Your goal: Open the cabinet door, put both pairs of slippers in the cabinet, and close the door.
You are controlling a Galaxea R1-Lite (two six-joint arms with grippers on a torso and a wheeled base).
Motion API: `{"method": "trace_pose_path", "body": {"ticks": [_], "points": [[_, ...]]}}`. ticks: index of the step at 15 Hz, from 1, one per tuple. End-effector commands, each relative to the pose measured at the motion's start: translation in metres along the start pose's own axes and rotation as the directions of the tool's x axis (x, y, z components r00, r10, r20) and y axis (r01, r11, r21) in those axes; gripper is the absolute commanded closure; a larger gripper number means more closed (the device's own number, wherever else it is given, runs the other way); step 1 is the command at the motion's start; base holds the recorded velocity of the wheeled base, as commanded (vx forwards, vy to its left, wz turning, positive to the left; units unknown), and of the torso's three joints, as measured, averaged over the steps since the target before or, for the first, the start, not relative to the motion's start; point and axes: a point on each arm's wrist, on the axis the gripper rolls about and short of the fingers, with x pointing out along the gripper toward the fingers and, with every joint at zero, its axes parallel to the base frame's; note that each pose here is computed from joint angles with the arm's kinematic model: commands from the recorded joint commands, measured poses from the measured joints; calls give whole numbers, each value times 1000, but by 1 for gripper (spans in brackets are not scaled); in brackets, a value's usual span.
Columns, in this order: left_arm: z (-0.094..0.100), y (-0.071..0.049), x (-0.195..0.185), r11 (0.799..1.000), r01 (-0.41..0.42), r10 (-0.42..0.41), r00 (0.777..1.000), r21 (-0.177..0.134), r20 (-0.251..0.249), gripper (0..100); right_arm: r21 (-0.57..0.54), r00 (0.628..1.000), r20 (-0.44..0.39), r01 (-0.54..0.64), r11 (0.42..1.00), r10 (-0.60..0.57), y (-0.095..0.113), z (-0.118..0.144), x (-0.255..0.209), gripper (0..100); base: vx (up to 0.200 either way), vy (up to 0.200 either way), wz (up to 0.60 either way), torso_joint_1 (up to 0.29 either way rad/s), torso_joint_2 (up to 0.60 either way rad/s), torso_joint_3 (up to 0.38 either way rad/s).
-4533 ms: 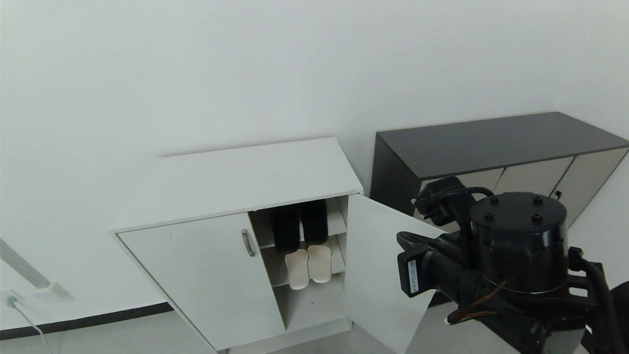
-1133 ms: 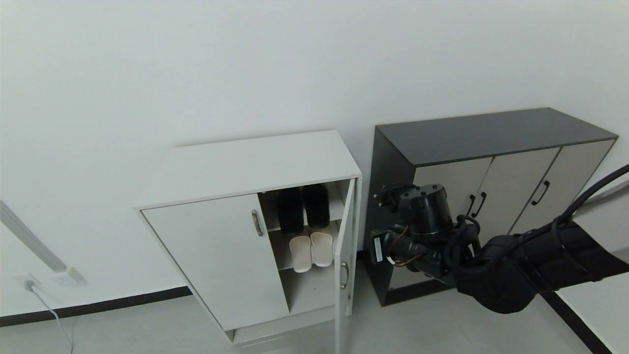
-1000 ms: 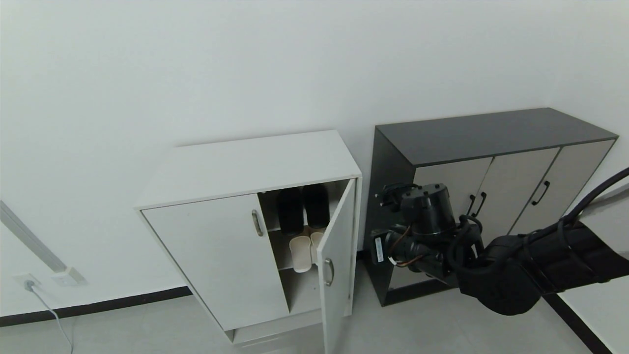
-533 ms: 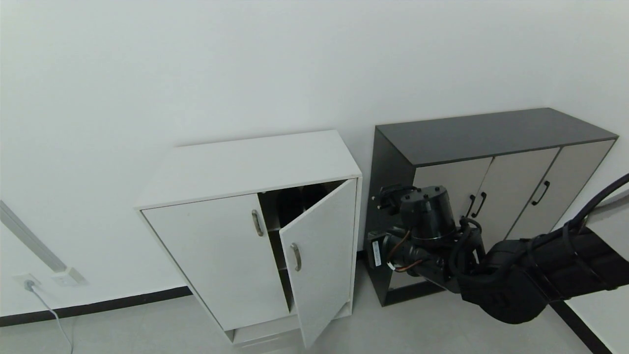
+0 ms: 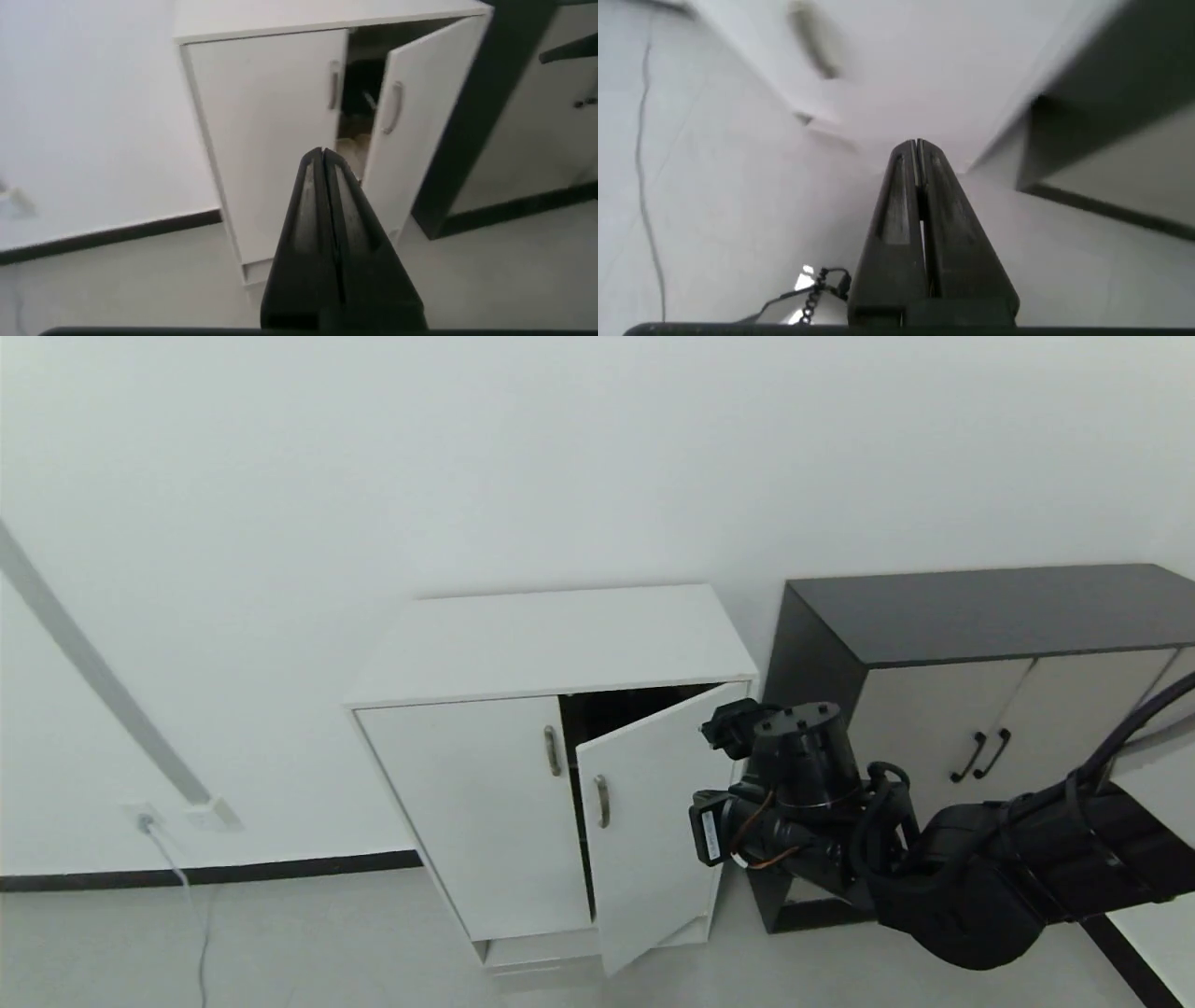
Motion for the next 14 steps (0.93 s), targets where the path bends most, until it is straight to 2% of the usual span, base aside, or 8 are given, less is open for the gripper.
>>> {"method": "trace_pose_path", "body": {"ticks": [1,5,9,14], "points": [[0,0,0,1000,-1,1,1000,0,1,100,-5,1000,-16,-11,1000,11,0,-4,0,100,0,0,600,7,7,2],[0,0,0,1000,-3,3,1000,0,1,100,-8,999,-33,-12,1000,11,-3,-15,-2,100,0,0,0,0,0,0],[0,0,0,1000,-4,4,1000,0,1,100,-69,997,-37,-66,995,63,-11,-48,-7,100,0,0,0,0,0,0],[0,0,0,1000,-1,1,1000,1,-2,100,-71,997,-42,-68,995,65,-17,-75,-16,100,200,0,0,-1,-2,4]]}}
